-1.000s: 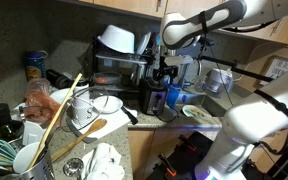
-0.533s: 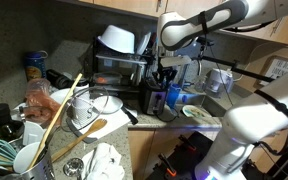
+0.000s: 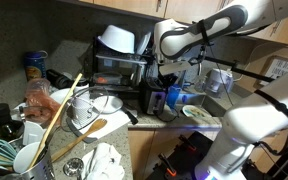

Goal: Push the lever on the toaster downwards

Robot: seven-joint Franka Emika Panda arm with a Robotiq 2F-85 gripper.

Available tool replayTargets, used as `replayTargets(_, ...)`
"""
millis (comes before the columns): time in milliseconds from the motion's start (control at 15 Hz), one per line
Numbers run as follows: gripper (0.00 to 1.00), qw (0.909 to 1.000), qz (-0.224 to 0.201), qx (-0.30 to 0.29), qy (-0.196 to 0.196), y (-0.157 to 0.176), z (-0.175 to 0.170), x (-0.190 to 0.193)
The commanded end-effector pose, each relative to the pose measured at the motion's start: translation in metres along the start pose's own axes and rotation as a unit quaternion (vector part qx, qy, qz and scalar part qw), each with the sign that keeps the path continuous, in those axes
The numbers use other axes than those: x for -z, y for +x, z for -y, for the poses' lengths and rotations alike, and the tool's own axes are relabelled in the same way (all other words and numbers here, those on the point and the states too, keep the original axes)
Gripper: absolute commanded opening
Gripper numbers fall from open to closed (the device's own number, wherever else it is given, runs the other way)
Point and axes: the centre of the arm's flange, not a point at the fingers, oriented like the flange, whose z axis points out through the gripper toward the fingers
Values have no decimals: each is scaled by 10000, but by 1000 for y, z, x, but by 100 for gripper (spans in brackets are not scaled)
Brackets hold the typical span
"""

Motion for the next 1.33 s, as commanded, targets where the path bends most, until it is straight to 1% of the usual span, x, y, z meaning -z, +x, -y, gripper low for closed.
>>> replayTargets(0, 1, 9995, -125, -163, -247, -6, -5, -18)
replayTargets(200, 1, 9993, -151, -180, -285, -5, -3, -26)
replayTargets(400, 1, 9992, -267, -157, -262, -1, -2, -30)
replayTargets(1067, 1, 9966, -803, -199, 27, 19, 4, -55)
replayTargets(1267, 2, 9951, -941, -184, 221, 18, 11, -56)
